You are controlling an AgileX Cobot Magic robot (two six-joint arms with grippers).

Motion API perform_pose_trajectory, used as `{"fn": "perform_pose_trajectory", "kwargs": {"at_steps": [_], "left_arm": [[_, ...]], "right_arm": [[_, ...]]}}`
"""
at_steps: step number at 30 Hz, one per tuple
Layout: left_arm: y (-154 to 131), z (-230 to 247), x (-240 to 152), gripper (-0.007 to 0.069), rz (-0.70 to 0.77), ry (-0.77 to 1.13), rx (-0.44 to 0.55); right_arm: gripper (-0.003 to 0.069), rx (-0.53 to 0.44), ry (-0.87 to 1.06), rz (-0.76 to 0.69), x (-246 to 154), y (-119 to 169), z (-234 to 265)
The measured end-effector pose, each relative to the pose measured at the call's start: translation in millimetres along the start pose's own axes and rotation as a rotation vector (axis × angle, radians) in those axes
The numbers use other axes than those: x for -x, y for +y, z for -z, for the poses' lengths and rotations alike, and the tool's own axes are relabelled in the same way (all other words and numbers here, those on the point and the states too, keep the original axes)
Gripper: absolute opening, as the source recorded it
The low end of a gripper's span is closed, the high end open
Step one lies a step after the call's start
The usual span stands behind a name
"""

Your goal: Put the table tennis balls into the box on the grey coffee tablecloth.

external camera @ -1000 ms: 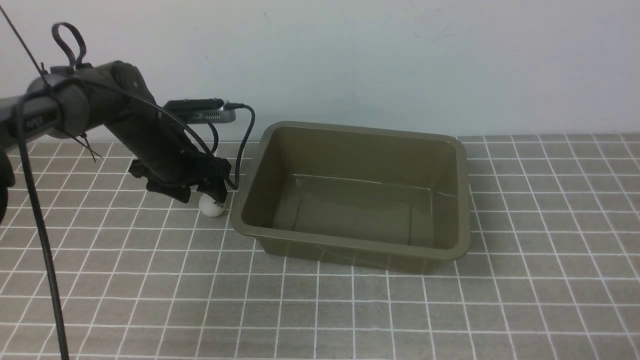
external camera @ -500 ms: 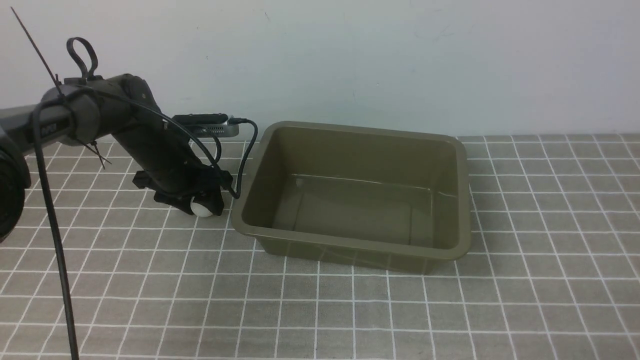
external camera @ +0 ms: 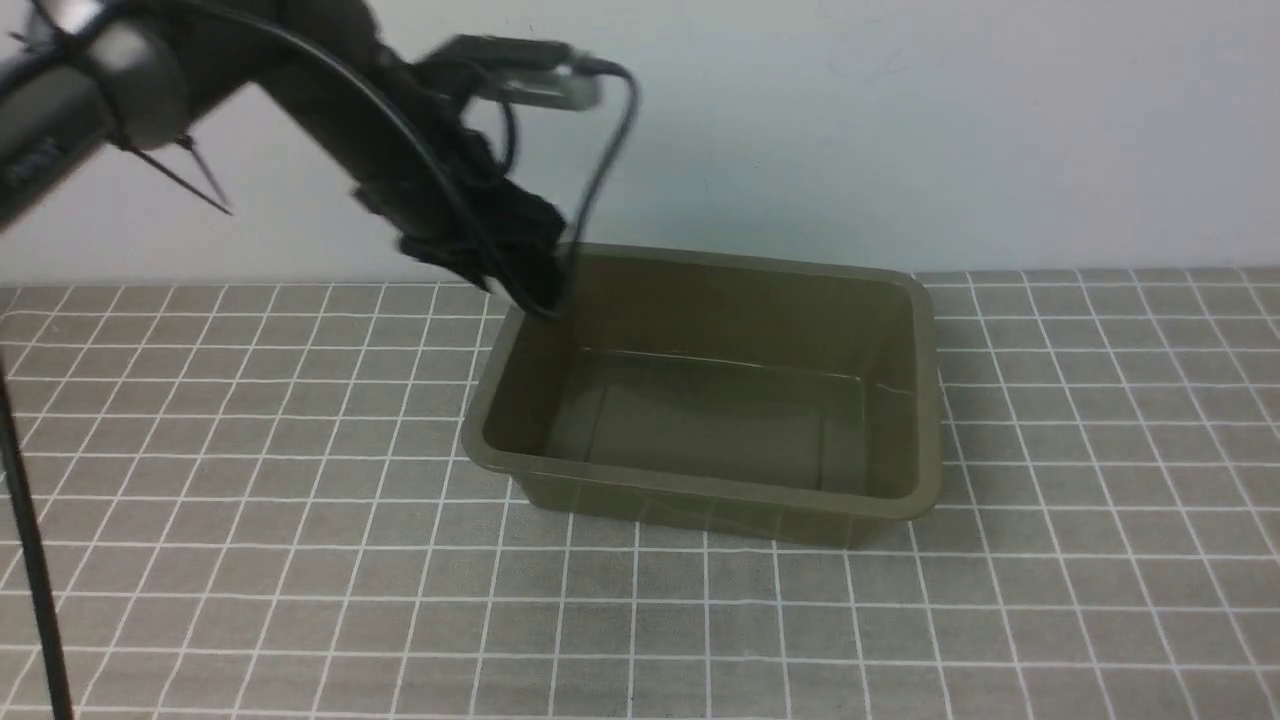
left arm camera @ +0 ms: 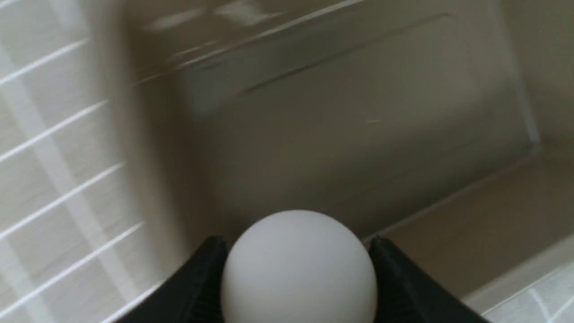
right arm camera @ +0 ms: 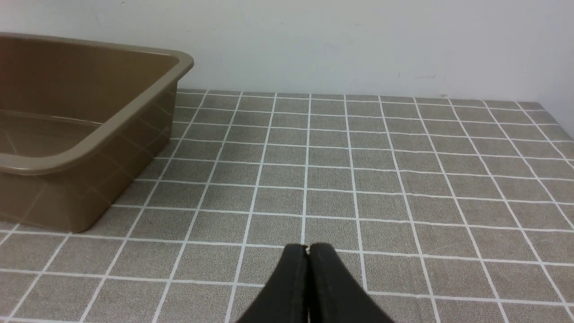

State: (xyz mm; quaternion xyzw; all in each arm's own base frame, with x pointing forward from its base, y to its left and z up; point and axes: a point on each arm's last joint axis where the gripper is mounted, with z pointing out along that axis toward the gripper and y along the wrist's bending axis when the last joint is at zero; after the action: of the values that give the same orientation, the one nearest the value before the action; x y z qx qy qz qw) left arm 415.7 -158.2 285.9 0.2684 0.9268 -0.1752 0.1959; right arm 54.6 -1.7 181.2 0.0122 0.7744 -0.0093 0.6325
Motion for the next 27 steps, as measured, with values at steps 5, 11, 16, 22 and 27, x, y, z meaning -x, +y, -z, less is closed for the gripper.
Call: {"fn": "perform_pose_trajectory", "kwargs": {"at_steps": [5, 11, 16, 22, 27], "left_arm": [[-32, -36, 11, 0.0443, -0.056, -0.053, -0.014], [-46, -54, 13, 0.0643, -0.012, -0.056, -0.019], [-47, -36, 12, 0.0590, 0.017, -0.021, -0.012], [-64, 57, 13, 0.0111, -0.018, -0.102, 0.058], [-93, 159, -6, 0.0000, -0.071, -0.296, 0.099]], "right_arm": [[-0.0010, 0.000, 0.000, 0.000, 0, 0, 0], [-0.0010, 0.000, 0.000, 0.000, 0, 0, 0], [-0.0010, 0.000, 0.000, 0.000, 0, 0, 0], [-0.0010, 0.000, 0.000, 0.000, 0, 0, 0], [-0.0010, 0.000, 0.000, 0.000, 0, 0, 0]]}}
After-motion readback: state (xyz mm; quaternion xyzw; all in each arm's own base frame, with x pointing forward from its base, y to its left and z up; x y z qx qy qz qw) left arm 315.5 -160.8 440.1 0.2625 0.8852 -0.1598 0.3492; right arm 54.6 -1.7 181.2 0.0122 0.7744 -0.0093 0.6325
